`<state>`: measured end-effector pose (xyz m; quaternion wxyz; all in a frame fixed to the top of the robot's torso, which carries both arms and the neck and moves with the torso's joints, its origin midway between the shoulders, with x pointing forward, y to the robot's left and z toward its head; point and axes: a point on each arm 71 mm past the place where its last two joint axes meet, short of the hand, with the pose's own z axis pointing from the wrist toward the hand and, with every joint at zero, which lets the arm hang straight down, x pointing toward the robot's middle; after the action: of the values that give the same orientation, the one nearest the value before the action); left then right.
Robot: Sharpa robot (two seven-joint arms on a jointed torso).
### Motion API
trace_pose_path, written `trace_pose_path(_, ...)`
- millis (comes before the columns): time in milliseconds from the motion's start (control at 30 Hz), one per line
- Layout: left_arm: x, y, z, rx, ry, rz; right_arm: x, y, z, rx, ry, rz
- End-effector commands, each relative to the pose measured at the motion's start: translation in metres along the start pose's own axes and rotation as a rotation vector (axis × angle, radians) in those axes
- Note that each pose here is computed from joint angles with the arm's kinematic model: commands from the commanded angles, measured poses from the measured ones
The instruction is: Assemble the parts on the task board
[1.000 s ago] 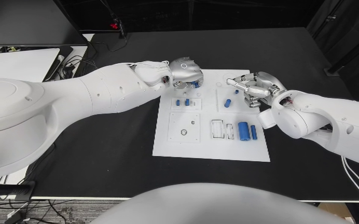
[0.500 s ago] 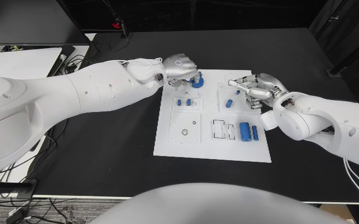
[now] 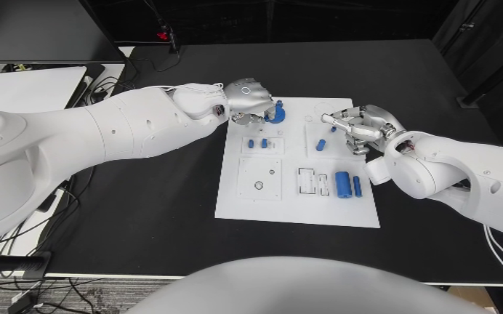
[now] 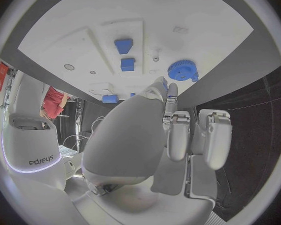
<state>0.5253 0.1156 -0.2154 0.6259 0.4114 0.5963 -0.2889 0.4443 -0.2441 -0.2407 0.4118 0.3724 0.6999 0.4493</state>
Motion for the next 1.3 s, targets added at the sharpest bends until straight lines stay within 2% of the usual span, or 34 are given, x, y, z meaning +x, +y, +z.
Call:
trace_pose_path(33, 0.0024, -0.0004, 0.0002, 0.008, 0.034, -0.009, 0.001, 0.001, 0.0, -0.009, 0.008, 0.0)
trace_pose_path(533, 0.0135, 0.0017, -0.0028, -0.007, 0.107, -0.034, 0.001, 0.001, -0.001, -0.006, 0.007, 0.0)
trace_pose_path(833, 0.0161, -0.0005, -0.0051, -0.004, 0.11, -0.041, 0.001, 0.001, -0.001, -0.004, 0.011, 0.0)
trace_pose_path(1300, 0.019, 0.0046, -0.0064, -0.038, 0.131, -0.042, 0.001, 0.001, -0.001, -0.003, 0.013, 0.0)
